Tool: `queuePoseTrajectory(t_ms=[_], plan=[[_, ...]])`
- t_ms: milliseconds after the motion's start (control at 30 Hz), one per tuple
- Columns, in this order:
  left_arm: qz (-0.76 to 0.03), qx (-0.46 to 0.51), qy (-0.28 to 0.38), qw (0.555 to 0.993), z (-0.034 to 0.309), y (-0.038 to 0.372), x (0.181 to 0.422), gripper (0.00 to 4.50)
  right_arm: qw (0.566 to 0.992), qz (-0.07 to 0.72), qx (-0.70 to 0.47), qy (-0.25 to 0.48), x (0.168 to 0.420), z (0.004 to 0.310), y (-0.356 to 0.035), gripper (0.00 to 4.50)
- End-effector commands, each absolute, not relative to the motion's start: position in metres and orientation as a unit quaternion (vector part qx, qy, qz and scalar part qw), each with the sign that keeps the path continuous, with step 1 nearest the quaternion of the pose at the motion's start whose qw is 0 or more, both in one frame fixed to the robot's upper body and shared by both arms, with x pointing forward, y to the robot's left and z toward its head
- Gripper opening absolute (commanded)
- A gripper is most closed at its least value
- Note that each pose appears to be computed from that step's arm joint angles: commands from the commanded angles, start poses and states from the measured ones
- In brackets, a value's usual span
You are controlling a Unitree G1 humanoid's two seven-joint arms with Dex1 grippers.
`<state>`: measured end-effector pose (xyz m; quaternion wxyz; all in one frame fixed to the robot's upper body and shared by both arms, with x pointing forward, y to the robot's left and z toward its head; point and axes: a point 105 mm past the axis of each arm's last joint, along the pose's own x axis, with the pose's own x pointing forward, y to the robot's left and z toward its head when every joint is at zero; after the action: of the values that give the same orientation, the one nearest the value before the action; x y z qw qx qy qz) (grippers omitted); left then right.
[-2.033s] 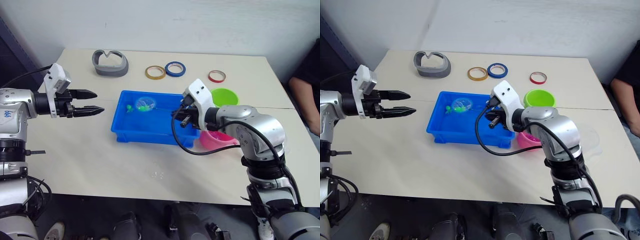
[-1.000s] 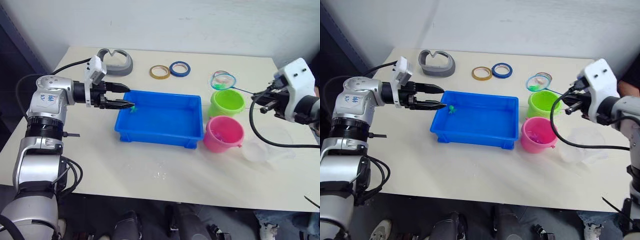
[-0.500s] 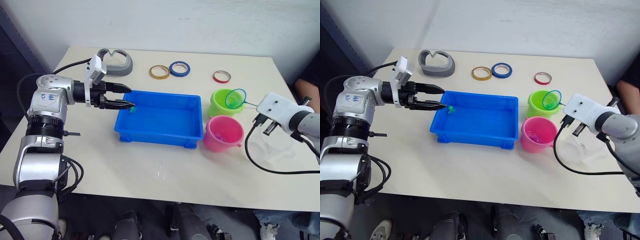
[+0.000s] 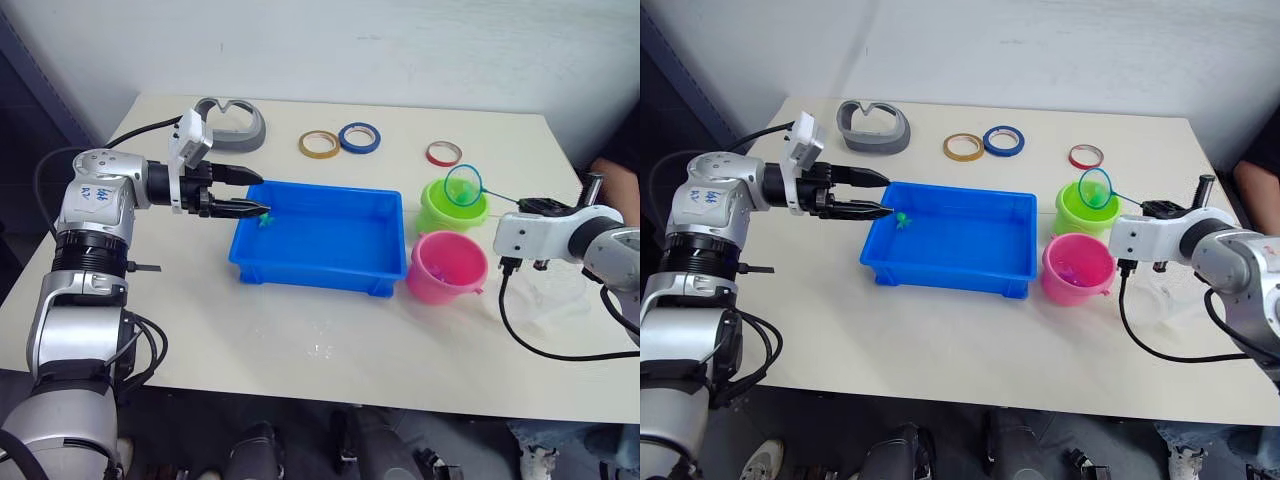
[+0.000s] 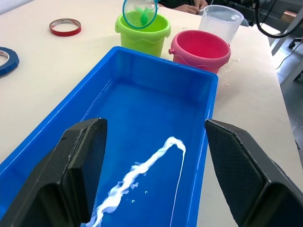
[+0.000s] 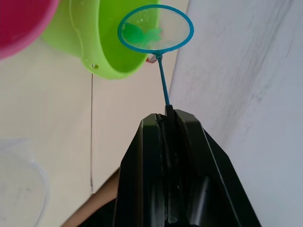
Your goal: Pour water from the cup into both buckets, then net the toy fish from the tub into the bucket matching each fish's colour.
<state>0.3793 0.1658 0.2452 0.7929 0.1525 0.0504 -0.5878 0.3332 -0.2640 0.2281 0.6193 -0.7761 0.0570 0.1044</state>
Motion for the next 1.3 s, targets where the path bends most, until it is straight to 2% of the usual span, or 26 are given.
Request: queuePoseTrajectory(t_ms=[33,167,333,400,500,800,1067,1133,1233,1300], plan=[[-0.588,0.161,0.022,0.792,0.260,0.164,0.378,3.60,0.549,0.084,-0.832,0.018,0.330,0.243,-0.260,0.00],[-0.590,0.159,0.024,0.791,0.259,0.164,0.378,3.60,0.496,0.087,-0.864,0.000,0.325,0.237,-0.259,0.00],[-0.590,0.159,0.031,0.791,0.254,0.165,0.378,3.60,0.451,0.075,-0.889,-0.019,0.323,0.238,-0.257,0.00],[-0.589,0.157,0.028,0.792,0.255,0.164,0.378,3.60,0.453,0.073,-0.888,-0.021,0.324,0.239,-0.258,0.00],[-0.589,0.156,0.026,0.792,0.255,0.163,0.379,3.60,0.430,0.063,-0.900,-0.028,0.324,0.244,-0.257,0.00],[-0.587,0.156,0.026,0.794,0.255,0.164,0.379,3.60,0.397,0.042,-0.915,-0.053,0.325,0.256,-0.252,0.00],[-0.585,0.157,0.026,0.795,0.256,0.165,0.379,3.60,0.398,0.045,-0.915,-0.051,0.325,0.254,-0.251,0.00],[-0.585,0.157,0.026,0.795,0.257,0.166,0.379,3.60,0.406,0.047,-0.912,-0.046,0.325,0.253,-0.252,0.00],[-0.582,0.159,0.028,0.797,0.257,0.168,0.378,3.60,0.486,0.039,-0.873,-0.026,0.326,0.259,-0.255,0.00],[-0.573,0.159,0.029,0.803,0.258,0.174,0.379,3.60,0.573,0.031,-0.819,-0.011,0.327,0.268,-0.256,0.00]])
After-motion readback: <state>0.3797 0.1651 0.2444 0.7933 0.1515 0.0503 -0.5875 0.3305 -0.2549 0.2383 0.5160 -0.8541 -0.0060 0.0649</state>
